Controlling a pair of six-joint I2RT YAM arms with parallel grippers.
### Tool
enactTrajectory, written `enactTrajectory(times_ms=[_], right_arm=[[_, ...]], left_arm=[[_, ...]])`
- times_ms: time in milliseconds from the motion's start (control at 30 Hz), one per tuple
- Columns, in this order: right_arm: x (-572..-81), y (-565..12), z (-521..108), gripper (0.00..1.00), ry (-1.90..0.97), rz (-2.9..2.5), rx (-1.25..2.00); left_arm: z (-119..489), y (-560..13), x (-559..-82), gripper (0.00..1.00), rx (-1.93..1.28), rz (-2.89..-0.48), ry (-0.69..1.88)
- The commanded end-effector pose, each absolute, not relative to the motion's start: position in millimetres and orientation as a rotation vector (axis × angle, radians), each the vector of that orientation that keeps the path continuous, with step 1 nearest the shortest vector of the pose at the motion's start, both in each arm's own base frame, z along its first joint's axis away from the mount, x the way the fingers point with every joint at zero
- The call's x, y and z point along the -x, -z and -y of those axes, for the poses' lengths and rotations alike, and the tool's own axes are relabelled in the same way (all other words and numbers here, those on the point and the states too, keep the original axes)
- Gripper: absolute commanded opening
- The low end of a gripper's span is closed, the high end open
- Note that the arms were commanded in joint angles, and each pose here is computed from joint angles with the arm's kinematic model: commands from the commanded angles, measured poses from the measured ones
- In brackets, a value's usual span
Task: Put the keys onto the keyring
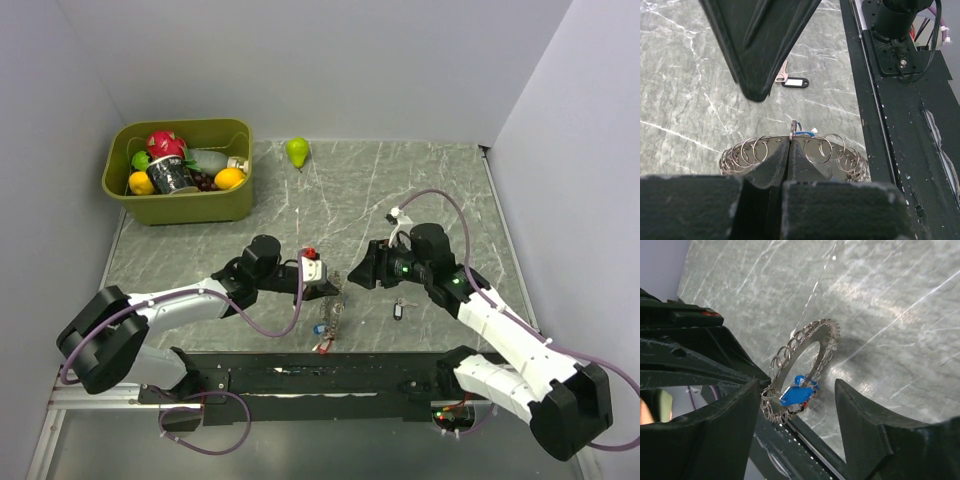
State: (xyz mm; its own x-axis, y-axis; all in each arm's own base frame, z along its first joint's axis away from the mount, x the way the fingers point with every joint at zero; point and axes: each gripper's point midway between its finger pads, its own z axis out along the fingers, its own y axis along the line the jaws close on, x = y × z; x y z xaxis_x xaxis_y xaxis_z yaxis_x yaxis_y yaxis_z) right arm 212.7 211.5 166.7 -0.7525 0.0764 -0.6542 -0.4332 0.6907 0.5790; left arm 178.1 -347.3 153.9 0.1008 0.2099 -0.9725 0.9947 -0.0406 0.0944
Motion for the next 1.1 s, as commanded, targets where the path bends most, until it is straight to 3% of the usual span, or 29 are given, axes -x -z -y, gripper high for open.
enactTrajectory(times_ms=[0, 1067], right_arm=[[-212, -163, -218, 0.64, -1.063, -2.250, 0.258], [-204, -143, -239, 0.42, -1.233, -2.391, 0.288]], left_arm=[[357, -163, -172, 0.01, -1.461, -1.212, 1.063], [360, -163, -168, 0.01, -1.484, -1.204, 1.025]])
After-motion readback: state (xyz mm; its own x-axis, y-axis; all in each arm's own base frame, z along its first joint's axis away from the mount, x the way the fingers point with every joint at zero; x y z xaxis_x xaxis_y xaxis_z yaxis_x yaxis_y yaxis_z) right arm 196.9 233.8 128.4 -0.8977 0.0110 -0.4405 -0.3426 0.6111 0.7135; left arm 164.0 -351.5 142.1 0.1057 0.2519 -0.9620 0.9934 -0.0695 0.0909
